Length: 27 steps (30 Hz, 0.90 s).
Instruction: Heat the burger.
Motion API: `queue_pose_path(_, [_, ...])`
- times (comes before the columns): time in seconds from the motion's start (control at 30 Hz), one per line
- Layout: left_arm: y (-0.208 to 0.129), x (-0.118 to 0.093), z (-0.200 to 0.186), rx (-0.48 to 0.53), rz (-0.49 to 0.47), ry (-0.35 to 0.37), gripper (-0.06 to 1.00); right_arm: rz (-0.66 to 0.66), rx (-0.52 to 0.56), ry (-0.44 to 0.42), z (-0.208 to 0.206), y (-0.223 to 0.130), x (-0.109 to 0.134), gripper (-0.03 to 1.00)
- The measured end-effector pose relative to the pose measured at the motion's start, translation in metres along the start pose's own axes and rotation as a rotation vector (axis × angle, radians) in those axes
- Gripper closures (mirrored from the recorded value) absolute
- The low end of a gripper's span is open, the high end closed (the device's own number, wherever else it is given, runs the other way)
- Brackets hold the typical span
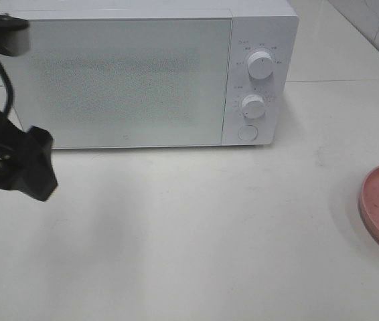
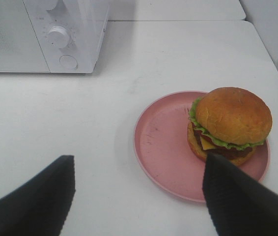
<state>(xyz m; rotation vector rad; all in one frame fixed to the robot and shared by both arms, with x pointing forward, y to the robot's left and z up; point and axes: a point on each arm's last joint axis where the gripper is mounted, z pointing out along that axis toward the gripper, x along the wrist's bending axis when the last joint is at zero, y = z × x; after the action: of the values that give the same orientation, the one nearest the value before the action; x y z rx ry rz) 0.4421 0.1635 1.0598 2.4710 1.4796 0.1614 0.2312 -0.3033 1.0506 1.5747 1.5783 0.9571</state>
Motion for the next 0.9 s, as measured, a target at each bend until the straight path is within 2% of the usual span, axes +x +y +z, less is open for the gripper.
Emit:
queue_pose_path(0.07, [-0.006,0.025,-0.012,-0.005,-0.079,-0.006,-0.05,0.0,0.0,0.0,0.0,0.0,0.0,0.26])
queue_pose_path(0.1, [-0.006,0.025,-0.012,-0.005,-0.079,-0.006,-0.05,0.0,0.0,0.0,0.0,0.0,0.0,0.26])
queue_pose_path(0.17, [-0.016,0.052,-0.025,-0.011,-0.165,0.004,-0.05,0.0,0.0,0.0,0.0,0.0,0.0,0.26])
queue_pose_path(0.2, [-0.016,0.052,-0.025,-0.011,-0.165,0.004,-0.05,0.0,0.0,0.0,0.0,0.0,0.0,0.26])
queue_pose_path(0.23, [-0.027,0.069,-0.035,-0.011,-0.233,0.02,-0.05,0.0,0.0,0.0,0.0,0.0,0.0,0.26])
queue_pose_path(0.3, [-0.031,0.075,-0.039,-0.017,-0.259,0.027,-0.05,0.0,0.0,0.0,0.0,0.0,0.0,0.26])
queue_pose_path(0.33, [-0.042,0.088,-0.046,-0.036,-0.32,0.051,-0.05,0.0,0.0,0.0,0.0,0.0,0.0,0.26])
queue_pose_path(0.4, [-0.048,0.092,-0.048,-0.041,-0.339,0.061,-0.05,0.0,0.0,0.0,0.0,0.0,0.0,0.26])
queue_pose_path(0.43, [-0.063,0.1,-0.052,-0.052,-0.393,0.083,-0.05,0.0,0.0,0.0,0.0,0.0,0.0,0.26])
queue_pose_path(0.47, [-0.063,0.1,-0.052,-0.052,-0.393,0.083,-0.05,0.0,0.0,0.0,0.0,0.0,0.0,0.26])
queue_pose_path(0.53, [-0.085,0.1,-0.053,-0.061,-0.447,0.101,-0.05,0.0,0.0,0.0,0.0,0.0,0.0,0.26])
queue_pose_path(0.67, [-0.104,0.092,-0.054,-0.084,-0.461,0.11,-0.05,0.0,0.0,0.0,0.0,0.0,0.0,0.26])
queue_pose_path(0.73, [-0.129,0.078,-0.052,-0.12,-0.454,0.115,-0.05,0.0,0.0,0.0,0.0,0.0,0.0,0.26])
queue_pose_path(0.83, [-0.136,0.074,-0.051,-0.131,-0.452,0.118,-0.05,0.0,0.0,0.0,0.0,0.0,0.0,0.26])
queue_pose_path(0.9, [-0.161,0.061,-0.046,-0.175,-0.439,0.132,-0.05,0.0,0.0,0.0,0.0,0.0,0.0,0.26])
